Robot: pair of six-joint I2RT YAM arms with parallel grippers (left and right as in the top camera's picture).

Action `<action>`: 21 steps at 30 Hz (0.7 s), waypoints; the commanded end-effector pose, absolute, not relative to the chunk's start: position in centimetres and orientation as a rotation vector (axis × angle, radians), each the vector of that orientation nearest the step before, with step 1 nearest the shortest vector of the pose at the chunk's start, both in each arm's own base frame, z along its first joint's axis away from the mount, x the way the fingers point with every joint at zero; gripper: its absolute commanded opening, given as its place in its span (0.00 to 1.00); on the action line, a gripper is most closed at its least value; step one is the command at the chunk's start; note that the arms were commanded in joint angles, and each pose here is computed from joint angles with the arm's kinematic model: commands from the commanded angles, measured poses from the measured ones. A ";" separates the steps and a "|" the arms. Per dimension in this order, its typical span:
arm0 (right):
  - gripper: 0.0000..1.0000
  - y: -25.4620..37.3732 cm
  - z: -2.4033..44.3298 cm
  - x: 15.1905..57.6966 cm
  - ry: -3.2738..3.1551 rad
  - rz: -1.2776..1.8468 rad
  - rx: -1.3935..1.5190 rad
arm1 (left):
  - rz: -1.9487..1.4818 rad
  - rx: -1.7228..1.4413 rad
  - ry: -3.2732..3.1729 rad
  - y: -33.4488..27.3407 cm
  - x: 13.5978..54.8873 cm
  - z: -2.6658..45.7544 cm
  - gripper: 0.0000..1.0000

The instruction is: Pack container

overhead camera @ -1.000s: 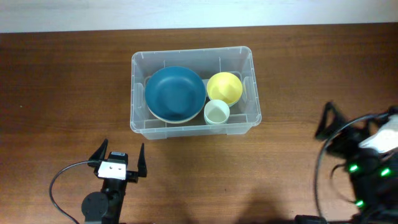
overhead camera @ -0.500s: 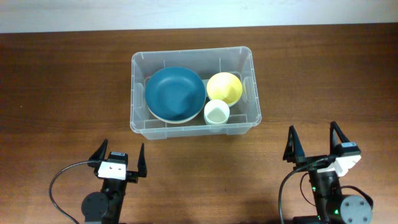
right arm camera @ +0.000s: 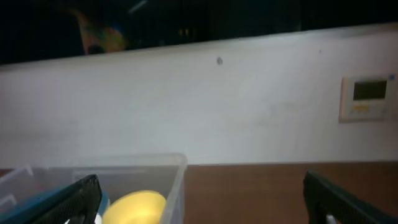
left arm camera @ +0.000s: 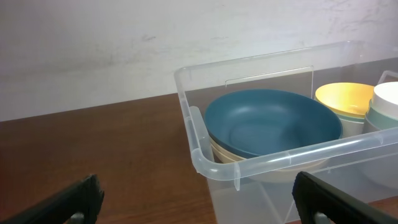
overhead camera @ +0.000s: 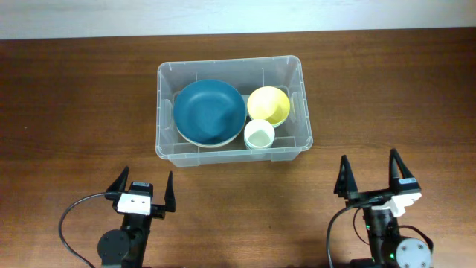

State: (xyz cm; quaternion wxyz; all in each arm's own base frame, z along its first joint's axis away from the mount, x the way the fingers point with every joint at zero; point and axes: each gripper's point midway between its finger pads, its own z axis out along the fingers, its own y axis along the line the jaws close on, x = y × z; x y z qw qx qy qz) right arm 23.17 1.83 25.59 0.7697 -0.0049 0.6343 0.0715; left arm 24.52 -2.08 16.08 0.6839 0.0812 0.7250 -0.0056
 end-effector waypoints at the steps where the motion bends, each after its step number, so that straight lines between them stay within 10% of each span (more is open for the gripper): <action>1: 0.99 1.9 23.1 23.7 1.420 0.151 -0.013 | -0.010 0.165 1.629 -1.8 24.5 15.9 0.99; 21: 0.99 1.5 15.7 24.6 1.645 0.127 0.015 | -0.010 0.166 1.629 -1.8 24.5 15.9 0.99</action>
